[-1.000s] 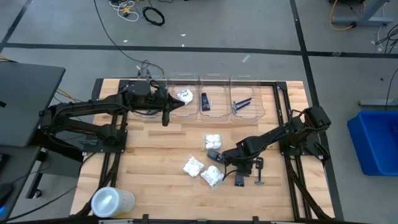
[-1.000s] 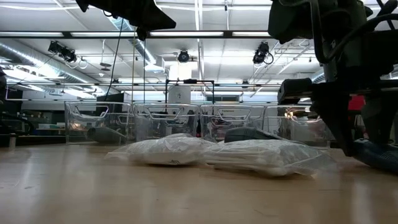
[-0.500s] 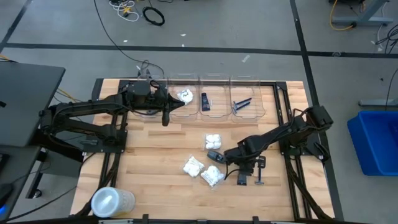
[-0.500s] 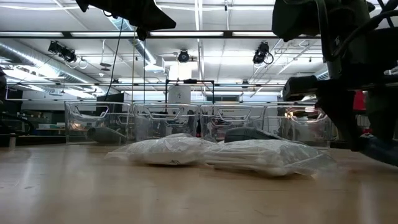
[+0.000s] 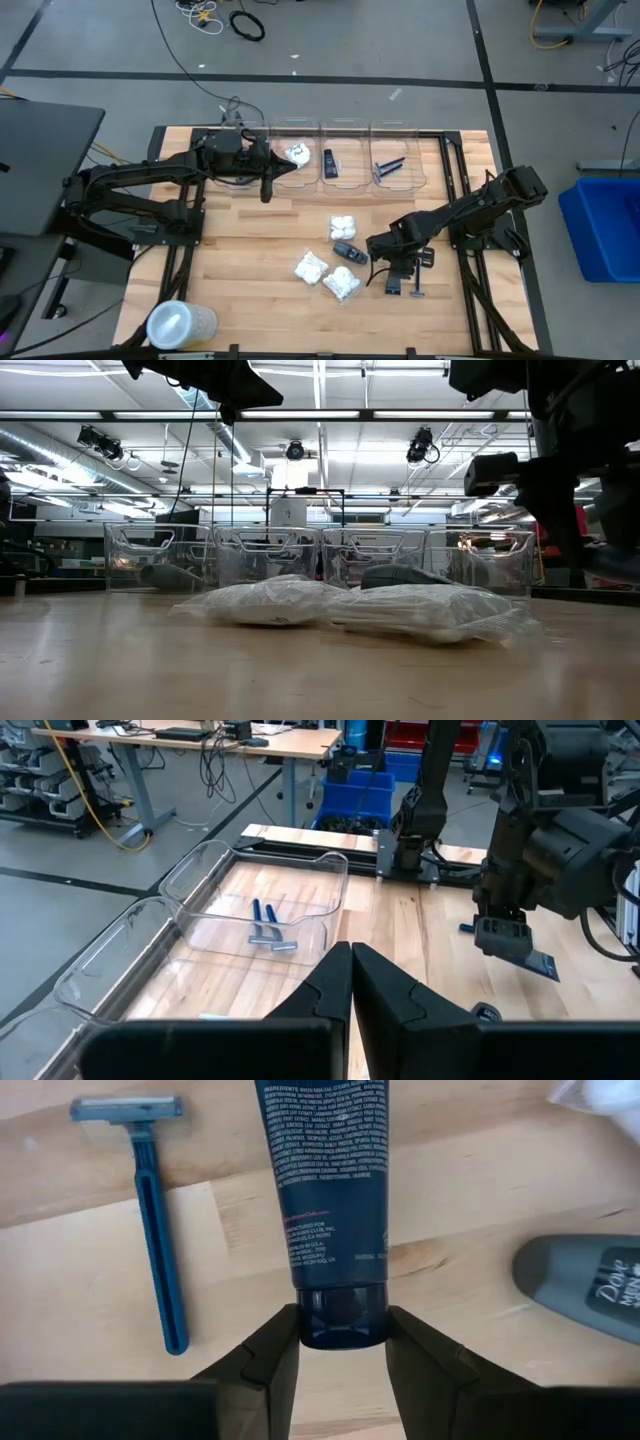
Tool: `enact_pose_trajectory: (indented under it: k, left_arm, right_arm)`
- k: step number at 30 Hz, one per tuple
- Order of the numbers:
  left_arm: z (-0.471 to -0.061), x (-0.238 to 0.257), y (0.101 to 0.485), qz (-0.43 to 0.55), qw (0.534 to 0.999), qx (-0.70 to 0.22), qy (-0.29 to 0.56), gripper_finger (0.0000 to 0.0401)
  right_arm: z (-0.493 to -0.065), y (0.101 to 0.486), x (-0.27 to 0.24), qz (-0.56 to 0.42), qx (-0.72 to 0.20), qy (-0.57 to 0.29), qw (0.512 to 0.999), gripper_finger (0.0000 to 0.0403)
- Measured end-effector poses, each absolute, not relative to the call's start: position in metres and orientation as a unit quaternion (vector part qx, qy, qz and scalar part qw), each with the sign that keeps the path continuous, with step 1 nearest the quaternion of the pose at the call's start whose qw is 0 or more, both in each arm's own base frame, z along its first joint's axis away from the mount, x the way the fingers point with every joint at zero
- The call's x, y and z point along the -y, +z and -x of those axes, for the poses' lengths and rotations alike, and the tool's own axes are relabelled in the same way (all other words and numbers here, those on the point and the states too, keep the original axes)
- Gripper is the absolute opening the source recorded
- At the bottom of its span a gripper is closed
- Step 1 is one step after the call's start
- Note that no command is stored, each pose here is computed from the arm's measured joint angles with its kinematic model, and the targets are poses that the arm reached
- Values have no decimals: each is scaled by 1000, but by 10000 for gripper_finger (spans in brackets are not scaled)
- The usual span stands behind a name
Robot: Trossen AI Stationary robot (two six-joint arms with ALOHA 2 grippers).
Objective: Pick & Place Travel size toiletries
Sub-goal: Put the blue shave cream into the middle right transparent bin
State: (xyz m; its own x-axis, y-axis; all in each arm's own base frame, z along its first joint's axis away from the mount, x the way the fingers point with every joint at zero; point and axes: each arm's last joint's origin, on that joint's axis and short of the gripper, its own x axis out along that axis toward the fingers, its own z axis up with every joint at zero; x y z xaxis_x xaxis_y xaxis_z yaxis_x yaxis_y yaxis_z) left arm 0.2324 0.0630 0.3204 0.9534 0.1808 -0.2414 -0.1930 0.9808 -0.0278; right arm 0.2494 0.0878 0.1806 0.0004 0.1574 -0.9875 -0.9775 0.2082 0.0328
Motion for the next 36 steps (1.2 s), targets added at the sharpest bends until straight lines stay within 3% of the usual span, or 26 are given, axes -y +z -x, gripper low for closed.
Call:
enact_pose_trajectory:
  k: [10,36]
  left_arm:
    - [-232,-63,321,27,988,-118,97,20]
    - [-233,-63,321,40,988,-116,99,20]
  right_arm:
    - [-252,181,-87,405,-514,464,597,130]
    - [-245,244,-56,422,-453,277,735,127]
